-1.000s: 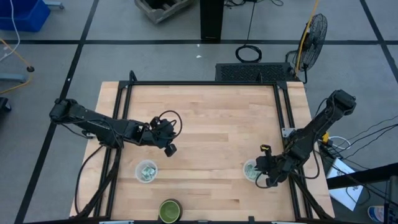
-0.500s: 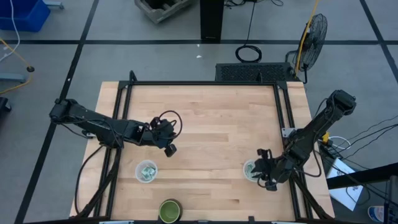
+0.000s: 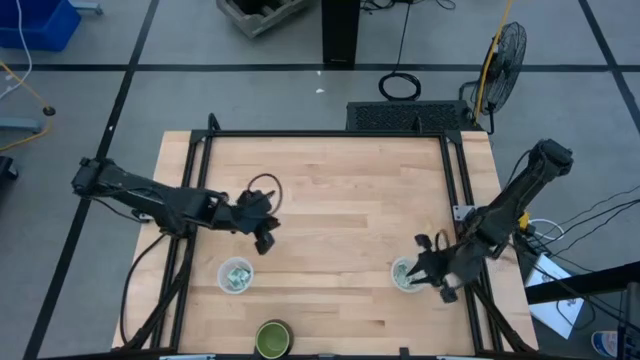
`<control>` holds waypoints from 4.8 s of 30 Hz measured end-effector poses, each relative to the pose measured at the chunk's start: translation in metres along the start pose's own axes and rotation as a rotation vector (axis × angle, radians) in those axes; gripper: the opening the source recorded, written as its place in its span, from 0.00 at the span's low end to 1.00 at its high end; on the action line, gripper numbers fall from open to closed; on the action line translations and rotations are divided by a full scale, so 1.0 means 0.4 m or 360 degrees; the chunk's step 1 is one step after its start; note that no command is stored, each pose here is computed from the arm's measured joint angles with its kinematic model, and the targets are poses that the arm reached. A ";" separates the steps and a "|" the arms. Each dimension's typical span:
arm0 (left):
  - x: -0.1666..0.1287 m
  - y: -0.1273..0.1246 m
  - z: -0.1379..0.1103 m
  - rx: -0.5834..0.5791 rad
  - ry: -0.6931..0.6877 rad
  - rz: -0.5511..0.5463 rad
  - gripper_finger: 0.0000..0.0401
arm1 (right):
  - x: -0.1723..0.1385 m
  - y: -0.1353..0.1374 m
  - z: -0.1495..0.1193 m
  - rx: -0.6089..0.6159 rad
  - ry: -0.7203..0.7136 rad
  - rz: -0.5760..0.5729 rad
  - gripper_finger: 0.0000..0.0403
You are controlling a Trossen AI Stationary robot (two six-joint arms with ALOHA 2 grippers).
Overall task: Pick and place Stevia / Truvia into bins
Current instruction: Return to Home Position
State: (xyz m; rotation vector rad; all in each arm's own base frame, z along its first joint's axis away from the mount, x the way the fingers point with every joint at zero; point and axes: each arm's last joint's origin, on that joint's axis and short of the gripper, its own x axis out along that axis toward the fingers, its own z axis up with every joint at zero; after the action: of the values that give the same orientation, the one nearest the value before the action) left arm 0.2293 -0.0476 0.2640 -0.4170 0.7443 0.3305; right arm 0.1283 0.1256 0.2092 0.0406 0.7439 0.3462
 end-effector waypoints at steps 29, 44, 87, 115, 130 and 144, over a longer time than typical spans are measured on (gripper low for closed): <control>-0.213 0.172 -0.151 0.0215 -0.0938 -0.0436 0.16 | -0.184 -0.071 -0.087 -0.0052 -0.1262 0.1145 0.22; -0.247 0.248 -0.123 0.0169 -0.1439 -0.0400 0.16 | -0.153 -0.113 -0.123 -0.0271 -0.1393 0.0829 0.23; -0.207 0.309 -0.194 0.0219 -0.1419 -0.0477 0.16 | -0.110 -0.222 -0.130 0.0055 -0.1205 0.0177 0.22; -0.039 0.336 -0.275 0.0108 -0.1205 -0.0431 0.16 | -0.080 -0.233 -0.149 0.0033 -0.1216 0.0064 0.22; -0.038 0.336 -0.275 0.0105 -0.1202 -0.0431 0.16 | -0.076 -0.233 -0.148 -0.0104 -0.1200 0.0009 0.22; -0.038 0.336 -0.275 0.0106 -0.1202 -0.0429 0.16 | -0.082 -0.232 -0.142 -0.0213 -0.1257 -0.0025 0.22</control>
State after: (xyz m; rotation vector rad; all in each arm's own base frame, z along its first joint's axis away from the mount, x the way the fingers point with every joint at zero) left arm 0.0970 0.0146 0.1690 -0.2910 -0.0408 0.1836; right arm 0.0951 0.0227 0.1742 0.0408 -0.0607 0.3292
